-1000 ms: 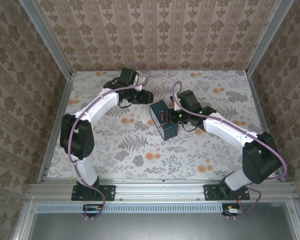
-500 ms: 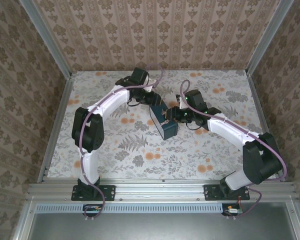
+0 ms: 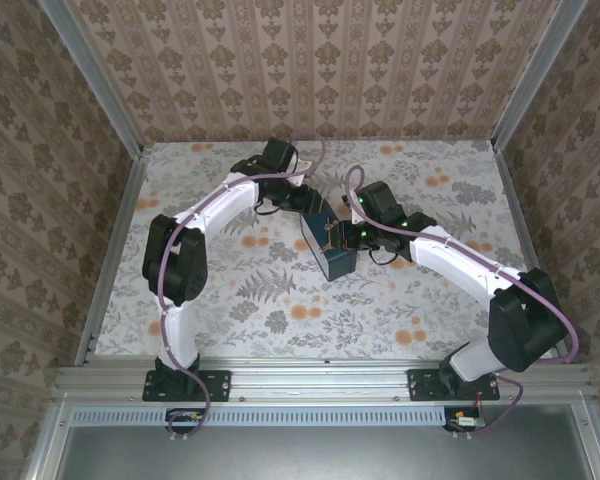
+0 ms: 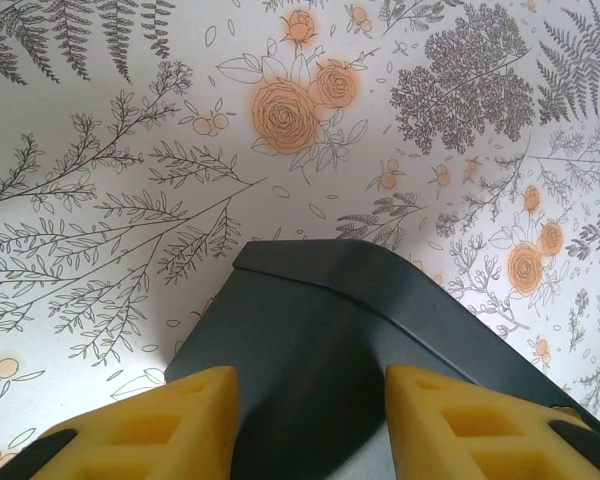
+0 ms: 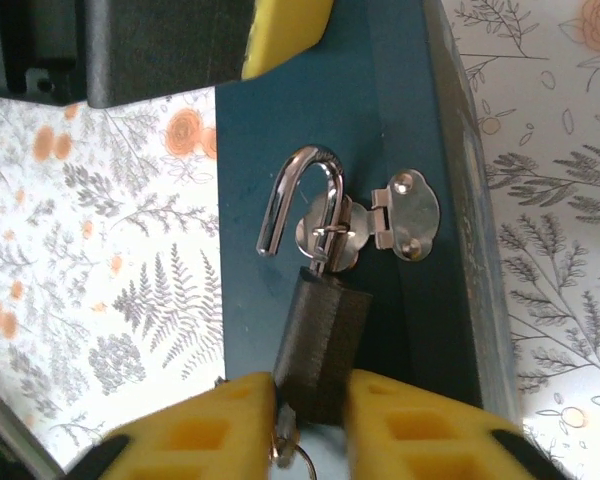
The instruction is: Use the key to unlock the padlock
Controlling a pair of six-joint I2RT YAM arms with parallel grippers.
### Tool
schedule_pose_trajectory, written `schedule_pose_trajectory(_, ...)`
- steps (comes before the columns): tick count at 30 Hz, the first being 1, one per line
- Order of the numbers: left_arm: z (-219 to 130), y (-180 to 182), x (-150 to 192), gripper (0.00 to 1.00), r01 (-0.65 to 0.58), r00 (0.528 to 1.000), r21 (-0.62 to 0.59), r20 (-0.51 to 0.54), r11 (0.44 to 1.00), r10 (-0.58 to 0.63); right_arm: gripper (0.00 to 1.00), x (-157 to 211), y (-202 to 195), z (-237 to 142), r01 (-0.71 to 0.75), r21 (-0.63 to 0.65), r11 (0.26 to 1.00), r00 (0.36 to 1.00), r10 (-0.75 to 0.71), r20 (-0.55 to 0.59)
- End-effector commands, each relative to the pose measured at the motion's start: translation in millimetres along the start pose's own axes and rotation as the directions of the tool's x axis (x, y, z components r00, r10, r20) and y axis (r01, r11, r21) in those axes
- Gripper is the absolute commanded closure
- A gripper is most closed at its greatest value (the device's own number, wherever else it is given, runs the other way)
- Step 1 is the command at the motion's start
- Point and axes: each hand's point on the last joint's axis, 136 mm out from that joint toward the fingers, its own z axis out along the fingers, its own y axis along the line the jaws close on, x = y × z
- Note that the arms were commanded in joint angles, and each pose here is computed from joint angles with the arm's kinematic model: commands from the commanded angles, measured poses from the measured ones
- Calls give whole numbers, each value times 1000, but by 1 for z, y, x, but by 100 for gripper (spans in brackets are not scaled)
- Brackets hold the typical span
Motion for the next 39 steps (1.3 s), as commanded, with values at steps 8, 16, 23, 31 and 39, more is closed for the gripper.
schedule_pose_trajectory(8, 6, 11, 26, 58, 71, 996, -67, -46, 995, -74, 95, -9, 3, -11, 47, 40, 998, 999, -46, -22)
schedule_pose_trajectory(16, 3, 10, 29, 59, 95, 994, -68, -42, 993, -98, 98, -11, 6, -16, 88, 30, 996, 994, -86, -65)
schedule_pose_trajectory(23, 2, 13, 27, 59, 100, 994, -87, -29, 991, -103, 100, -13, 20, -38, 117, -58, 991, 977, -125, -170)
schedule_pose_trajectory(31, 2, 13, 22, 59, 123, 992, -92, -11, 988, -124, 100, 7, 15, -36, 70, -60, 996, 971, -82, -225)
schedule_pose_trajectory(39, 5, 13, 24, 59, 114, 993, -116, -17, 987, -116, 99, -7, 23, -49, 39, -54, 998, 981, -49, -186)
